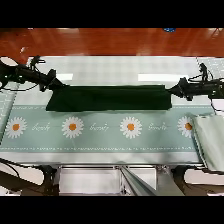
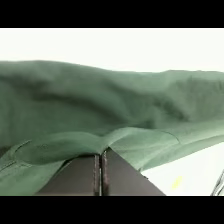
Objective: Fold the shirts.
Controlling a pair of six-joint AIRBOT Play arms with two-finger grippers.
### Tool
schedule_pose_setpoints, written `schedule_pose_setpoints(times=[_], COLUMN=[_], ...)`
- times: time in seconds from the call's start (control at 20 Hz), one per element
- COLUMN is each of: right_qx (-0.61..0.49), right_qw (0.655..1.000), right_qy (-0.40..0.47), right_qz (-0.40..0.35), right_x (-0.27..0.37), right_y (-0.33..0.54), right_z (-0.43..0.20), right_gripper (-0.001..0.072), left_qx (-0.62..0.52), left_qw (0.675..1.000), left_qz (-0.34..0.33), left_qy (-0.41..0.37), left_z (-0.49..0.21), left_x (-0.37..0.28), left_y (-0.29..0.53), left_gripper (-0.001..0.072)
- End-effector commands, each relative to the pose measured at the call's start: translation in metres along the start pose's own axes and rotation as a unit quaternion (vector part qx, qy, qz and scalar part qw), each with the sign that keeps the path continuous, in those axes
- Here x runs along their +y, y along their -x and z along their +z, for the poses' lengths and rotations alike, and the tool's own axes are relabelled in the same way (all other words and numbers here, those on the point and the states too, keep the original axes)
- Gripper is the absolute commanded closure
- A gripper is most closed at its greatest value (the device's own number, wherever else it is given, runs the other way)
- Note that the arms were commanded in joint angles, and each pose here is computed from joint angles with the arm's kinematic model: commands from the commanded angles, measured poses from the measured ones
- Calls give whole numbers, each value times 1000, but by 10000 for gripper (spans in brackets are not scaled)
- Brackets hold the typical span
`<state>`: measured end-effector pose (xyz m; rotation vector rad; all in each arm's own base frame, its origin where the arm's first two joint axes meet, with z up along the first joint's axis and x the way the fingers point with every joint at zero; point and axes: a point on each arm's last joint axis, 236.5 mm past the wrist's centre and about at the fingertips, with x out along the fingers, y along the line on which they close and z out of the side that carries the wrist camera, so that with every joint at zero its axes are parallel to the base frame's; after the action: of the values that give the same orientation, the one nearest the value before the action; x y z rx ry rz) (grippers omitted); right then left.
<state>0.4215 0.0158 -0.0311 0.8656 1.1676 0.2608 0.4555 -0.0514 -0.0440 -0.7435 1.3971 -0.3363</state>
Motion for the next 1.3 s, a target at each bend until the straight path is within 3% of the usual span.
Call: schedule_pose_setpoints(times=[0.0,0.05,0.35,0.6,0.9,1.25], right_qx=[-23,-33,-24,-108,-63,10], right_qw=[999,999,999,986,990,995], right_qy=[-22,-23,-4,2,-85,-70], right_qz=[-10,-15,28,-125,-99,-69], right_x=[-18,-22,6,-49,-93,-73], right_y=[-16,-16,67,123,53,-19], right_z=[18,23,48,52,12,-7], right_gripper=[294,294,295,295,295,295], left_qx=[21,23,-56,-147,-300,-215], left_qw=[1000,1000,998,986,939,967], left_qz=[1,1,-8,7,29,31], left_qy=[12,15,24,-80,-167,-133], left_z=[3,2,23,-17,-88,-120], left_x=[11,13,8,-49,-84,-49], left_y=[-20,-19,93,159,144,82], left_gripper=[262,196,199,198,199,199])
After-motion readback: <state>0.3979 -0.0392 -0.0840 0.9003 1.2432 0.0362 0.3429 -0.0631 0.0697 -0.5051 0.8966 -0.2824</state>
